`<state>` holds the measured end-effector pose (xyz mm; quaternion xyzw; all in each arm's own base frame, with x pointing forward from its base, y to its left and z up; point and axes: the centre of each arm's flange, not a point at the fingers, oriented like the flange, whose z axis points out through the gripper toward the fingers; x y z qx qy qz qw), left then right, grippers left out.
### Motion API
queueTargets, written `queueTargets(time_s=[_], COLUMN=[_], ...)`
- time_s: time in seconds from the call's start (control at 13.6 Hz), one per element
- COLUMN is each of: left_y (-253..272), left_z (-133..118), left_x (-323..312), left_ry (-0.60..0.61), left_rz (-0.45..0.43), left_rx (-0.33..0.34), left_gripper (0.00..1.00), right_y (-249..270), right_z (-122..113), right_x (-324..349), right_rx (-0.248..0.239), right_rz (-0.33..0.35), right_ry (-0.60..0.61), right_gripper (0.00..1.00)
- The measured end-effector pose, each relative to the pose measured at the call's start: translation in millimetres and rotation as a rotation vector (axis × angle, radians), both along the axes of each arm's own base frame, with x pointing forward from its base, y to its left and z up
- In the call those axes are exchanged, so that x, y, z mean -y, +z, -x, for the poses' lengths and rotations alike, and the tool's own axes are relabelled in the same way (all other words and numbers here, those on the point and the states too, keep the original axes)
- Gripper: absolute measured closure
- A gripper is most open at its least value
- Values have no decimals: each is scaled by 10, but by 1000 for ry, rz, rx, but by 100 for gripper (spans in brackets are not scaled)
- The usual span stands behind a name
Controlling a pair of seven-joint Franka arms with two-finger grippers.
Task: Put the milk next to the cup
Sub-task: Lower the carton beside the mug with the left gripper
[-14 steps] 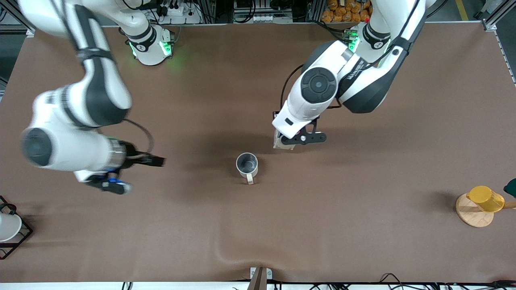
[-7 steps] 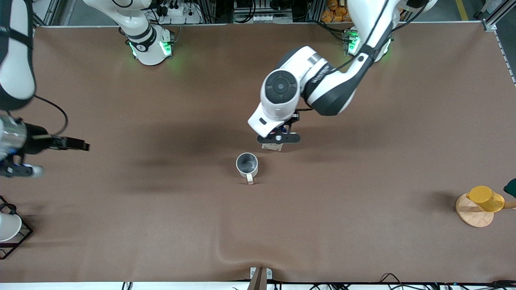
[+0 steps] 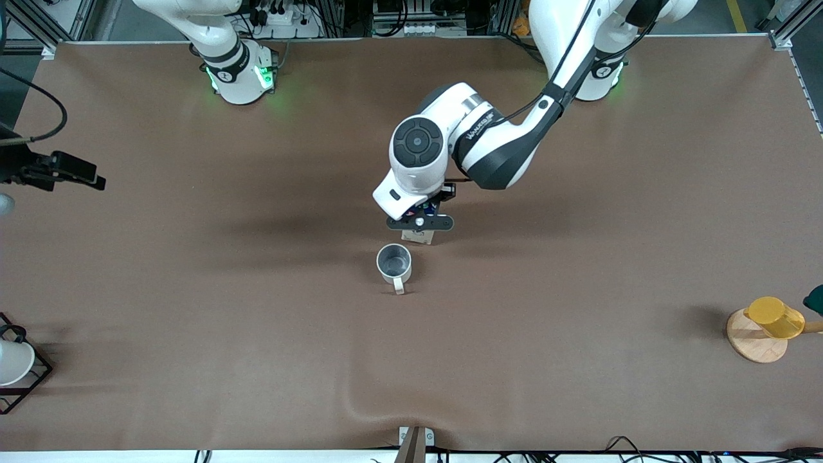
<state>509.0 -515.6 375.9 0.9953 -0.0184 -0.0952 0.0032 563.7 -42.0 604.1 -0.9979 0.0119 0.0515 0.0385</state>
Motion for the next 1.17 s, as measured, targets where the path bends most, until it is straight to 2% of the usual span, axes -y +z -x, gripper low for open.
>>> queueTargets(time_s=[0.44,0.81,1.17], left_y=[29,-119,-264], left_z=[-48,-15,7], left_x=[67,182,231], left_ry=[52,135,137], left_rz=[38,54,51], left_rx=[42,31,22], left_gripper=[57,57,56], right_y=[27,18,16], right_z=[72,83,84], right_x=[87,91,91], right_rx=[-19,-28,-29], right_rz=[1,0,0], right_ry=[4,7,7], right_gripper=[0,0,0])
